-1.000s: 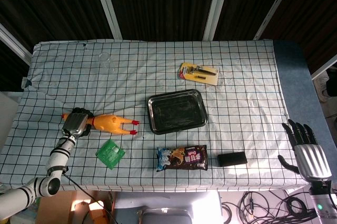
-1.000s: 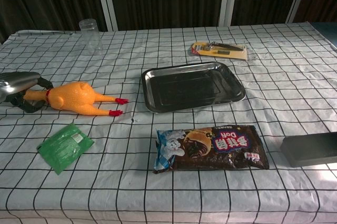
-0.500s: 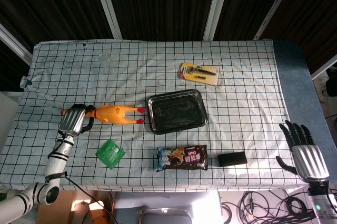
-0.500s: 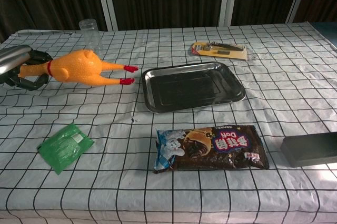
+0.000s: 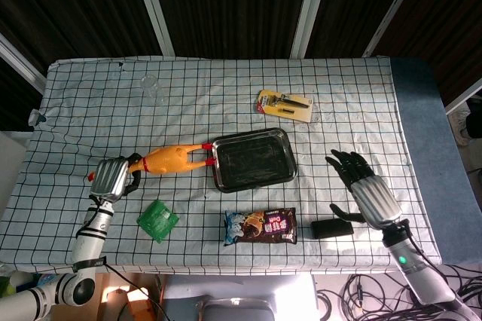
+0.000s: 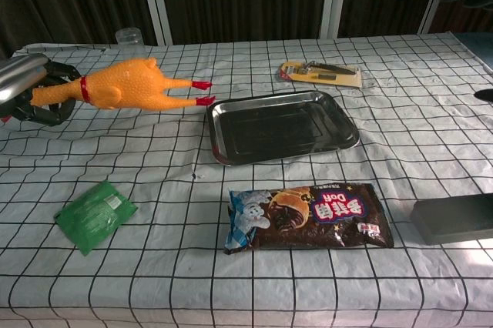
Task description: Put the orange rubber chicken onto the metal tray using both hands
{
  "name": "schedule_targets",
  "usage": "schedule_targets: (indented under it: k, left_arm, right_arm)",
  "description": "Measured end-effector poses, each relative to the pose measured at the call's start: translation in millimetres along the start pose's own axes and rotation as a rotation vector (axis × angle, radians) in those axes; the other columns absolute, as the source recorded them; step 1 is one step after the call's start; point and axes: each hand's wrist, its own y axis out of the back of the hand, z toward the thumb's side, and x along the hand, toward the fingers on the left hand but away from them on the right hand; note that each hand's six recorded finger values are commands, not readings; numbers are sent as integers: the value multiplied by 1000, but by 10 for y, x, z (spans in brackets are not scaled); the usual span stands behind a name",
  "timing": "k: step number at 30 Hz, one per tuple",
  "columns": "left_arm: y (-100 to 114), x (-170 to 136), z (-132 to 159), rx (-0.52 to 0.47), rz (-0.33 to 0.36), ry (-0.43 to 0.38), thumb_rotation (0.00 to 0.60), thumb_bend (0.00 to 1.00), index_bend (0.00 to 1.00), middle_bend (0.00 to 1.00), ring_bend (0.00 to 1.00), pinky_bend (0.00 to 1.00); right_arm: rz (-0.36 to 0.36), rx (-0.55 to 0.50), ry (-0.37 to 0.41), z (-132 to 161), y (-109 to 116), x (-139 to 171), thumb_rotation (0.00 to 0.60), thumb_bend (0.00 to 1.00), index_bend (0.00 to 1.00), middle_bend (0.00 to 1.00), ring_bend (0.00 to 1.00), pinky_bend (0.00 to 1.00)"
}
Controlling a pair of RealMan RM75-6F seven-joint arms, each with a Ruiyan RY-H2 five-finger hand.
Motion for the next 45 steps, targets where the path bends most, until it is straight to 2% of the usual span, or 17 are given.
schedule_targets:
  k: [5,10,15,19,24,28,32,40,42,45]
  left_arm:
    - [18,-56,166,-18,2,-38,600,774,622,809,561,799]
    - [6,-118,374,-17,-11,-86,600,776,622,810,561,799]
    - [-18,-124,499,-12,-15,-112,600,774,622,810,561,799]
    - [-16,-123,560,1,-8,-126,600,775,622,810,561,799]
    - [-1,-125,587,11,1,-130,600,776,622,812,561,798]
    - [24,-133,586,9,12,-132,600,775,622,817,561,799]
    - [69,-148,567,2,26,-127,600,775,621,823,561,799]
    - [60,-167,576,-21,18,-133,600,778,621,823,561,798]
    - [56,-166,581,-23,18,-135,600,778,621,822,561,798]
    - [40,-165,594,-25,13,-138,600,778,621,822,561,798]
  right_arm:
    - [31,32,4,272,34,-477,600,191,0,0,0,0]
    - [59,50,24,697,-43,-949,600,191,0,0,0,0]
    - [109,16,69,1170,-198,-1290,600,191,0,0,0,0]
    - [148,-18,85,1367,-295,-1429,600,191,0,0,0,0]
    - [218,-52,102,1709,-594,-1677,600,191,0,0,0,0]
    - [244,-55,99,1884,-788,-1805,600,191,0,0,0,0]
    - [230,-60,90,1964,-899,-1882,600,191,39,0,0,0]
    - [187,-129,98,2068,-874,-1933,600,191,143,11,0,16]
    - [184,-152,102,2086,-853,-1929,600,191,171,31,0,37]
    - [177,-179,105,2100,-820,-1928,600,192,265,147,28,128]
